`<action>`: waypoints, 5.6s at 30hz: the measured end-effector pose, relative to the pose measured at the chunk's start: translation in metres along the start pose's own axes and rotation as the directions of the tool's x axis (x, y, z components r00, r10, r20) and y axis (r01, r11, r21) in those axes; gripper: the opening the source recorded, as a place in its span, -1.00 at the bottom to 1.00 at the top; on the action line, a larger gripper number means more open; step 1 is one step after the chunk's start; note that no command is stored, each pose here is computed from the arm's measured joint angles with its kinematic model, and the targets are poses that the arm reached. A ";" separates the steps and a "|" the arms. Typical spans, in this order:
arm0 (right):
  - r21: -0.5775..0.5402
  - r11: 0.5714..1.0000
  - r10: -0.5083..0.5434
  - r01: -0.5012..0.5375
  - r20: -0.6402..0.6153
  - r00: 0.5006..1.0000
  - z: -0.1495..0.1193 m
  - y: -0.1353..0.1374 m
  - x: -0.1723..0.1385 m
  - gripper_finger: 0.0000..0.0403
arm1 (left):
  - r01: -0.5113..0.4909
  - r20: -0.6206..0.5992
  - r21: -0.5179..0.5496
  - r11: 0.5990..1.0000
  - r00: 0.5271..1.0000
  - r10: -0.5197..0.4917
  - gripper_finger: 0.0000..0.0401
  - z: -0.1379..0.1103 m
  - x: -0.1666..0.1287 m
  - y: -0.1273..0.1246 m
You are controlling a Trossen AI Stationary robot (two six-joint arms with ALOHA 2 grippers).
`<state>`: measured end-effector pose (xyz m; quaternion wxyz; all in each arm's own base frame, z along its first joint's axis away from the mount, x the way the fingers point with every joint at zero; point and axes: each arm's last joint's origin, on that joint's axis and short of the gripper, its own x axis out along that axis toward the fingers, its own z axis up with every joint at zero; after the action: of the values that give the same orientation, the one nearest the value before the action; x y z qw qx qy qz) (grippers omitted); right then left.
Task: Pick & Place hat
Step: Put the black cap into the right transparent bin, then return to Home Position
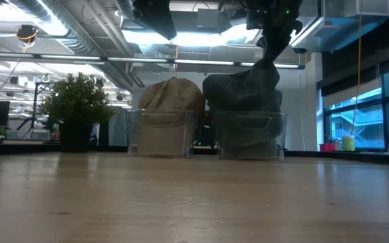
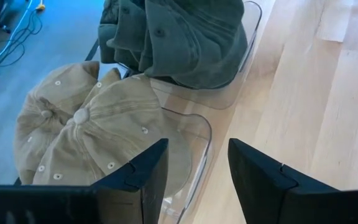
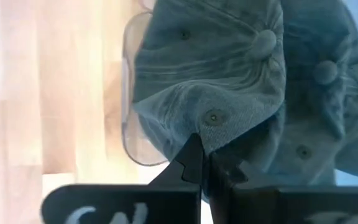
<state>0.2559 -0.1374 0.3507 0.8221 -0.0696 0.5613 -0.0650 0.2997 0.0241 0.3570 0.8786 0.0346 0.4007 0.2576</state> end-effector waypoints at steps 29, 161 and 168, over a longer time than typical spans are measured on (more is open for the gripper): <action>0.045 0.995 0.093 -0.087 -0.178 0.980 -0.025 0.017 0.066 -0.77 | -0.011 -0.004 -0.010 1.000 1.000 0.011 -0.19 0.000 0.002 0.004; 0.479 0.869 -0.400 -0.125 0.829 0.391 -0.220 0.121 0.088 0.00 | 0.080 0.561 -0.567 0.820 0.766 0.314 -0.17 -0.280 0.016 0.063; 0.478 0.870 -0.400 -0.124 0.829 0.391 -0.220 0.121 0.088 0.00 | 0.080 0.561 -0.567 0.820 0.766 0.313 -0.18 -0.280 0.016 0.063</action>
<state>0.0863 -0.0439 0.1685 0.9736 0.0580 -0.0212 -0.2199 0.0795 0.0452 0.1737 0.9123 -0.1136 -0.0149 0.3932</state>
